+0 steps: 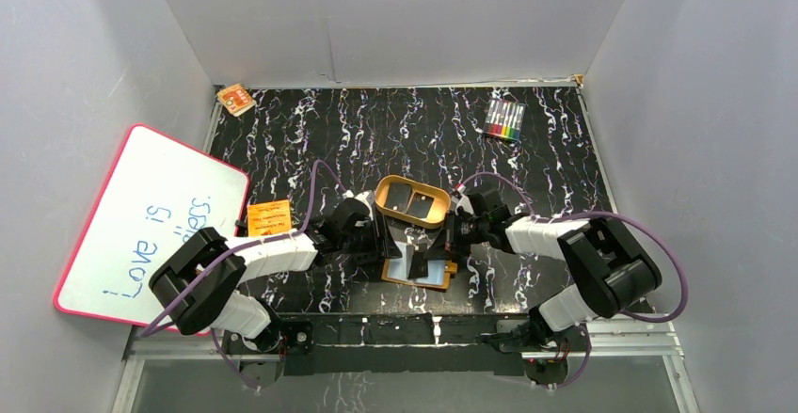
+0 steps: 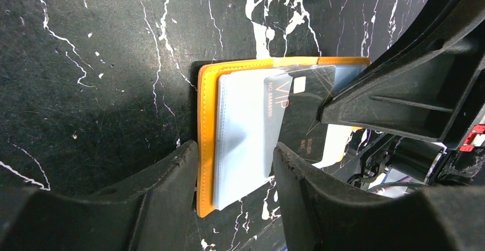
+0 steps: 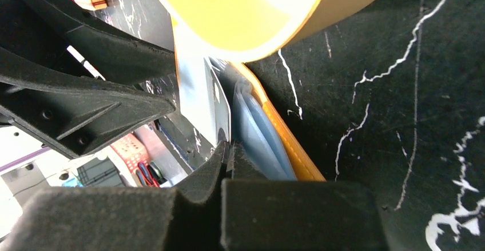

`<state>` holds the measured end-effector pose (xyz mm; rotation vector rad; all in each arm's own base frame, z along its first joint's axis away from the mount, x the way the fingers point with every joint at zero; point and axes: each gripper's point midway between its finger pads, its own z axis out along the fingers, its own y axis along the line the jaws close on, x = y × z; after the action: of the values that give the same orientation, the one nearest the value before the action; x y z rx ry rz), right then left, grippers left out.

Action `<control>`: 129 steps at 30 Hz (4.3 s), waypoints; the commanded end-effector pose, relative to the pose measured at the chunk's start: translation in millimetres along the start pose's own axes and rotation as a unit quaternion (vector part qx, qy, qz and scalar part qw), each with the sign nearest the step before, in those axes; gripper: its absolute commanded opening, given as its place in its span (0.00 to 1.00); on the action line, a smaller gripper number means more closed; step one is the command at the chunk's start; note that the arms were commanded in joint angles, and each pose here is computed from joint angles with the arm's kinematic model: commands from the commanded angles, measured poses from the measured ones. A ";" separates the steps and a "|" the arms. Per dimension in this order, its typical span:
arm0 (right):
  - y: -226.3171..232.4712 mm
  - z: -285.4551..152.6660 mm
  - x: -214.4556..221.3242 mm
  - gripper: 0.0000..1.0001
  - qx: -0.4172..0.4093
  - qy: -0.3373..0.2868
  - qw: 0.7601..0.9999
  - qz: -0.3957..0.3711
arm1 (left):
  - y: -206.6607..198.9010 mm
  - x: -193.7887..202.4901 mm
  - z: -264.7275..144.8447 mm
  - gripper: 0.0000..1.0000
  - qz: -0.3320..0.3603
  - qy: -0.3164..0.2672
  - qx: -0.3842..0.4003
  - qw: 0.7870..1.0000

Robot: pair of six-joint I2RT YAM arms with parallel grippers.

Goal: Put the credit cards into the card holder
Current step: Insert the credit card into the card holder.

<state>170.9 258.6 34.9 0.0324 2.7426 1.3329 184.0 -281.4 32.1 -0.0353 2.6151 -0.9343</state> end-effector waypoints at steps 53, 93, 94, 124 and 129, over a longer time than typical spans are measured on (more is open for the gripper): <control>31.1 8.3 -1.8 0.31 0.030 -0.073 0.996 0.034 | 11.9 13.2 -16.3 0.38 -0.029 -0.005 -0.002 1.000; 12.8 24.0 8.1 0.06 0.123 0.001 0.992 -0.024 | 34.9 18.1 -15.6 0.30 -0.017 -0.005 -0.047 0.999; 14.1 25.7 8.4 0.06 0.122 0.002 0.992 -0.026 | 34.3 18.9 -15.8 0.30 -0.017 -0.004 -0.044 0.999; 46.4 9.9 -0.2 0.32 0.133 -0.019 0.988 -0.083 | 49.0 6.1 -50.6 0.34 -0.033 -0.071 -0.080 0.994; 71.2 -24.6 -22.8 0.51 0.142 -0.084 0.976 -0.140 | 41.6 -8.6 -71.8 0.47 -0.031 -0.109 -0.078 0.991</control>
<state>165.7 289.0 63.1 -0.1296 2.8096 0.9101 167.0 -219.7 47.3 -0.2072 2.5280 -0.7807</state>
